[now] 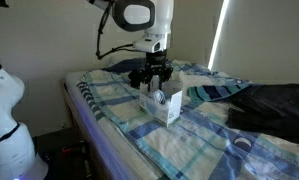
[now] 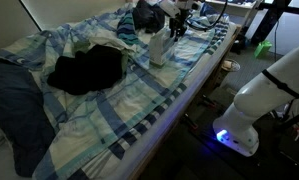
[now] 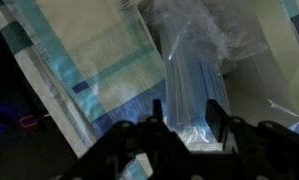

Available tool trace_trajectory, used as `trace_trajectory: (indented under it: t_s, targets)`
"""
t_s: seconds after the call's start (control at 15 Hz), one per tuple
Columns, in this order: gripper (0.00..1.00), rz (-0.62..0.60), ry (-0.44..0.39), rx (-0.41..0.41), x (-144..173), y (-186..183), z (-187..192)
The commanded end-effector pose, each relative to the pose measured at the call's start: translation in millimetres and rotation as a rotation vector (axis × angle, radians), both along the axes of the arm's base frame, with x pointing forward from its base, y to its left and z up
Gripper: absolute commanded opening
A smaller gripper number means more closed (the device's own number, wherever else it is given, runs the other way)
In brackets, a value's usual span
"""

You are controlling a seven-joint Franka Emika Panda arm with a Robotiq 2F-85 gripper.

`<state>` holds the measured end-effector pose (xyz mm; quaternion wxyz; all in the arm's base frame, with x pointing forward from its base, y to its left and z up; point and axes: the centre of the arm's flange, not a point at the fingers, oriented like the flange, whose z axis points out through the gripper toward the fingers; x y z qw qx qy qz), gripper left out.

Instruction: Pull out some face masks from the box

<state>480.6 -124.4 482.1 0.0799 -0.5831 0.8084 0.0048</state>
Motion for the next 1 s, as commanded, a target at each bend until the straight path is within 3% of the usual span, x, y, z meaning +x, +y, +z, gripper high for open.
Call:
trace_trajectory:
  t_s: [0.0,0.27,0.4,0.67,0.8,0.93]
  targets:
    - [0.41,0.004,-0.013,0.008,12.2,2.2,-0.1]
    - [0.56,0.01,-0.006,0.006,17.0,3.4,-2.5]
    - [0.52,0.011,-0.004,0.006,18.9,3.5,-3.4]
    - [0.29,0.012,-0.008,0.004,20.0,3.7,-2.0]
    - [0.06,0.012,-0.009,0.004,19.6,3.9,-2.0]
    - [0.0,0.011,-0.009,0.004,19.0,4.1,-2.4]
